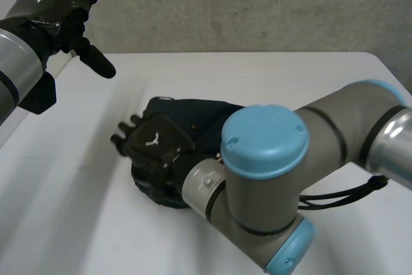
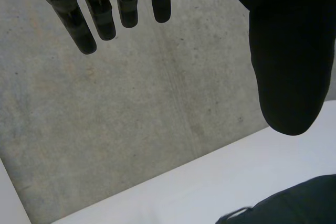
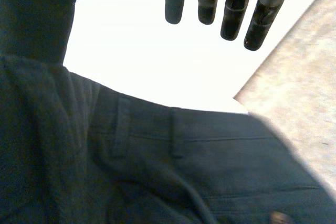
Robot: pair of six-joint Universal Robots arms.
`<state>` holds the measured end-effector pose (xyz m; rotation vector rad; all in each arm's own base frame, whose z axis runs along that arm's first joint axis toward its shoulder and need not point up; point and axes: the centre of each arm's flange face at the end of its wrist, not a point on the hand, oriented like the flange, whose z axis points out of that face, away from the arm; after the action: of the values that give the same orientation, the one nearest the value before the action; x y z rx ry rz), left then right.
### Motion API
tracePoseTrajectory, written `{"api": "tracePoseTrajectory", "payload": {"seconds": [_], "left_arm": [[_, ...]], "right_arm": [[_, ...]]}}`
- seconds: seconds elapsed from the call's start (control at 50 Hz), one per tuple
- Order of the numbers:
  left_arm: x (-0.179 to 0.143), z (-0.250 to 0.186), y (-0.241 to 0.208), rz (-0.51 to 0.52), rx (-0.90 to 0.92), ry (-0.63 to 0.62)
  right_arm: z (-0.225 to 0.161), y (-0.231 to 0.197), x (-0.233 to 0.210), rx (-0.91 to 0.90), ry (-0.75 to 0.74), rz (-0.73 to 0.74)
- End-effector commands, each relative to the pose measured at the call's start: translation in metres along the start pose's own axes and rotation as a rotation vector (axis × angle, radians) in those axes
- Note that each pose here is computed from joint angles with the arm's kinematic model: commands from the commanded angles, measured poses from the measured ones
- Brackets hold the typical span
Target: Fold the shorts.
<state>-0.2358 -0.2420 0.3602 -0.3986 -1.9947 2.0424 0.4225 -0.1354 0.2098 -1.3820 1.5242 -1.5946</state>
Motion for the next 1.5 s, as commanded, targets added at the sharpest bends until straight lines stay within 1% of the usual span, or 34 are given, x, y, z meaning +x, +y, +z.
{"api": "tracePoseTrajectory", "payload": {"seconds": [0.02,0.1,0.14,0.2,0.22,0.26,0.34,0.36,0.42,0.5,0.52,0.68,0.72,0.74,0.8,0.82,0.9,0.96,1.08,1.2,1.42,1.5], "left_arm": [[0.002,-0.001,0.014,0.032,-0.054,0.011],[0.002,-0.003,0.029,0.09,-0.097,0.013],[0.001,-0.002,0.039,0.109,-0.12,0.01],[0.0,0.006,0.052,0.112,-0.145,0.01],[0.0,0.014,0.065,0.109,-0.175,0.014],[0.001,0.02,0.075,0.108,-0.198,0.015],[0.002,0.035,0.102,0.107,-0.268,0.025],[0.005,0.038,0.113,0.105,-0.302,0.041],[0.01,0.036,0.128,0.106,-0.348,0.069],[0.015,0.026,0.144,0.093,-0.405,0.143],[0.02,0.02,0.147,0.084,-0.418,0.187],[0.032,-0.019,0.147,0.042,-0.436,0.354],[0.034,-0.025,0.147,0.045,-0.431,0.375],[0.034,-0.03,0.148,0.064,-0.422,0.388],[0.035,-0.036,0.15,0.112,-0.396,0.401],[0.037,-0.039,0.152,0.149,-0.378,0.413],[0.039,-0.044,0.16,0.228,-0.361,0.433],[0.04,-0.048,0.166,0.252,-0.381,0.447],[0.04,-0.06,0.175,0.255,-0.416,0.46],[0.038,-0.071,0.178,0.285,-0.412,0.466],[0.043,-0.076,0.188,0.31,-0.396,0.502],[0.048,-0.072,0.201,0.311,-0.408,0.519]], "right_arm": [[-0.026,-0.009,0.053,-0.087,0.139,0.06],[-0.037,0.007,0.075,-0.183,0.179,0.106],[-0.04,0.013,0.079,-0.213,0.185,0.116],[-0.049,0.023,0.086,-0.253,0.203,0.14],[-0.052,0.023,0.088,-0.256,0.21,0.144],[-0.061,0.025,0.095,-0.265,0.231,0.152],[-0.073,0.032,0.095,-0.287,0.226,0.171],[-0.074,0.034,0.094,-0.29,0.221,0.174],[-0.079,0.037,0.097,-0.292,0.236,0.185],[-0.087,0.042,0.107,-0.302,0.277,0.198],[-0.088,0.043,0.109,-0.304,0.285,0.199],[-0.097,0.05,0.123,-0.324,0.334,0.223],[-0.098,0.052,0.123,-0.327,0.331,0.247],[-0.098,0.053,0.122,-0.328,0.33,0.259],[-0.098,0.053,0.121,-0.322,0.334,0.296],[-0.098,0.053,0.121,-0.321,0.335,0.302],[-0.099,0.053,0.122,-0.318,0.339,0.313],[-0.1,0.05,0.124,-0.308,0.346,0.307],[-0.104,0.054,0.12,-0.322,0.346,0.316],[-0.105,0.062,0.116,-0.329,0.346,0.318],[-0.106,0.067,0.112,-0.33,0.343,0.316],[-0.106,0.069,0.111,-0.33,0.344,0.316]]}}
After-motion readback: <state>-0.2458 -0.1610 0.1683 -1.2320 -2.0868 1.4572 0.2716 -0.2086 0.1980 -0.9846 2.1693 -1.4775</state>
